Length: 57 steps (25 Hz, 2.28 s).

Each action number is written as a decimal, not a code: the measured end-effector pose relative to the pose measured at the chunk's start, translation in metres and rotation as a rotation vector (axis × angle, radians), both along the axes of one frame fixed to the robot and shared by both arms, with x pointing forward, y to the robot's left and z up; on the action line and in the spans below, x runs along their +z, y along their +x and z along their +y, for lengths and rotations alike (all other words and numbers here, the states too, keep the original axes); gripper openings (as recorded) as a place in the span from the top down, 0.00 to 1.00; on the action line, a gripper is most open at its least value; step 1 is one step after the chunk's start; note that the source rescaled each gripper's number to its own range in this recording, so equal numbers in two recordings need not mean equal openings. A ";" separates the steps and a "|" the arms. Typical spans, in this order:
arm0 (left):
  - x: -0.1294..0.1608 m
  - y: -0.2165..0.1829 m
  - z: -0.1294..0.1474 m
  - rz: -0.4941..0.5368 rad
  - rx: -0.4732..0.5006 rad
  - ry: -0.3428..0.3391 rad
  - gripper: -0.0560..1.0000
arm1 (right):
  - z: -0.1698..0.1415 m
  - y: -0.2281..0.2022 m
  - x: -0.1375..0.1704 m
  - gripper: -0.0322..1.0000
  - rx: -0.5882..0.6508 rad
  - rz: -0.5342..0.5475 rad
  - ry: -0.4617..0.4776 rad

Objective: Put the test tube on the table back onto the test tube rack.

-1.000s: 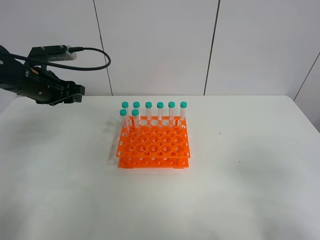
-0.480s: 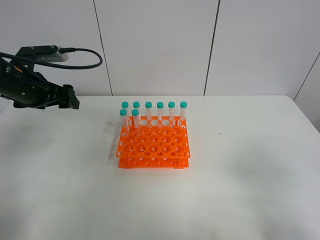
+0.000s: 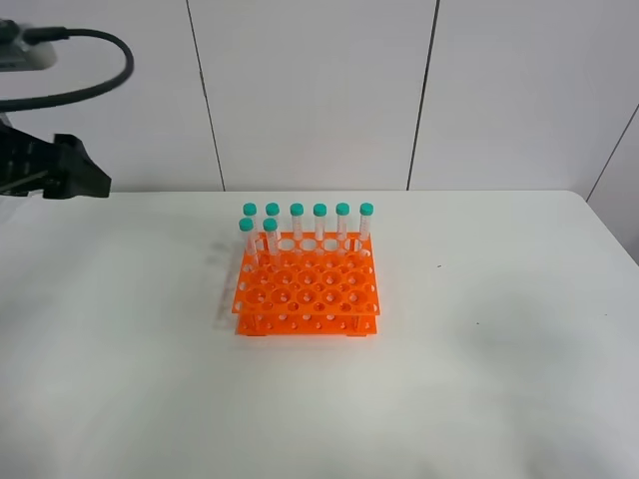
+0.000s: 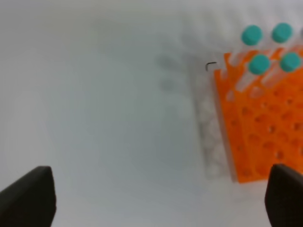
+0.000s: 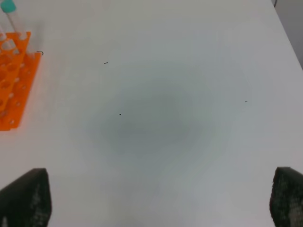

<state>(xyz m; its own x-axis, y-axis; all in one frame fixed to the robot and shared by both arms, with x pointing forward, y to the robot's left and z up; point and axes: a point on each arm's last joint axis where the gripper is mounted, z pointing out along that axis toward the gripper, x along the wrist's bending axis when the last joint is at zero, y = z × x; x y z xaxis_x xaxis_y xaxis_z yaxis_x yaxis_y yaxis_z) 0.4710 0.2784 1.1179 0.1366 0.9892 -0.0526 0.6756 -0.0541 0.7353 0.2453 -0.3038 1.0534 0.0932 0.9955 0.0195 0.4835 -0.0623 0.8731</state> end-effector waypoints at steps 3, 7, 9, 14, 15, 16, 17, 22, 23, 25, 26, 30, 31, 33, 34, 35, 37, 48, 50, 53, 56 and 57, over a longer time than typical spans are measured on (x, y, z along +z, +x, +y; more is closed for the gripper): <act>0.017 -0.035 0.001 -0.021 -0.013 -0.001 0.00 | 0.000 0.000 0.000 0.00 0.000 0.000 0.000; 0.035 -0.088 0.003 -0.017 -0.038 0.002 0.00 | 0.000 0.000 0.000 0.00 0.000 0.000 0.000; 0.042 -0.115 0.005 -0.037 -0.047 0.004 0.00 | 0.000 0.000 0.000 0.00 0.000 0.000 0.000; 0.047 -0.172 0.008 -0.118 -0.059 0.006 0.00 | 0.000 0.000 0.000 0.00 0.000 0.000 0.000; 0.046 -0.181 0.008 -0.143 -0.059 0.006 0.00 | 0.000 0.000 0.000 0.00 0.000 0.000 0.000; 0.043 -0.190 0.009 -0.160 -0.060 0.005 0.00 | 0.000 0.000 0.000 0.00 0.000 0.000 0.000; 0.038 -0.196 0.009 -0.168 -0.060 0.004 0.00 | 0.000 0.000 0.000 0.00 0.000 0.000 0.000; 0.004 -0.224 0.011 -0.195 -0.062 0.002 0.00 | 0.000 0.000 0.000 0.00 0.000 0.000 0.000; -0.004 -0.226 0.011 -0.192 -0.063 0.002 0.00 | 0.000 0.000 0.000 0.00 0.000 0.000 0.000; -0.018 -0.230 0.011 -0.183 -0.063 0.002 0.00 | 0.000 0.000 0.000 0.00 0.000 0.000 0.000; -0.024 -0.230 0.011 -0.176 -0.063 0.003 0.00 | 0.000 0.000 0.000 0.00 0.000 0.000 0.000; -0.041 -0.231 0.011 -0.150 -0.063 0.004 0.00 | 0.000 0.000 0.000 0.00 0.000 0.000 0.000; -0.043 -0.231 0.011 -0.148 -0.063 0.004 0.00 | 0.000 0.000 0.000 0.00 0.000 0.000 0.000; -0.045 -0.233 0.011 -0.154 -0.063 0.003 0.00 | 0.000 0.000 0.000 0.00 0.000 0.000 0.000; -0.046 -0.234 0.011 -0.157 -0.063 0.003 0.00 | 0.000 0.000 0.000 0.00 0.000 0.000 0.000; -0.048 -0.234 0.011 -0.158 -0.063 0.003 0.00 | 0.000 0.000 0.000 0.00 0.000 0.000 0.000; -0.051 -0.236 0.011 -0.163 -0.063 0.003 0.00 | 0.000 0.000 0.000 0.00 0.000 0.000 0.000; -0.054 -0.252 0.012 -0.253 -0.063 0.001 0.00 | 0.000 0.000 0.000 0.00 0.000 0.000 0.000; -0.054 -0.252 0.012 -0.253 -0.063 0.001 0.00 | 0.000 0.000 0.000 0.00 0.000 0.000 0.000; -0.054 -0.252 0.012 -0.253 -0.063 0.001 0.00 | 0.000 0.000 0.000 0.00 0.000 0.000 0.000; -0.054 -0.252 0.012 -0.253 -0.062 0.000 0.00 | 0.000 0.000 0.000 0.00 0.000 0.000 0.000; -0.054 -0.252 0.012 -0.253 -0.062 0.000 0.00 | 0.000 0.000 0.000 0.00 0.000 0.000 0.000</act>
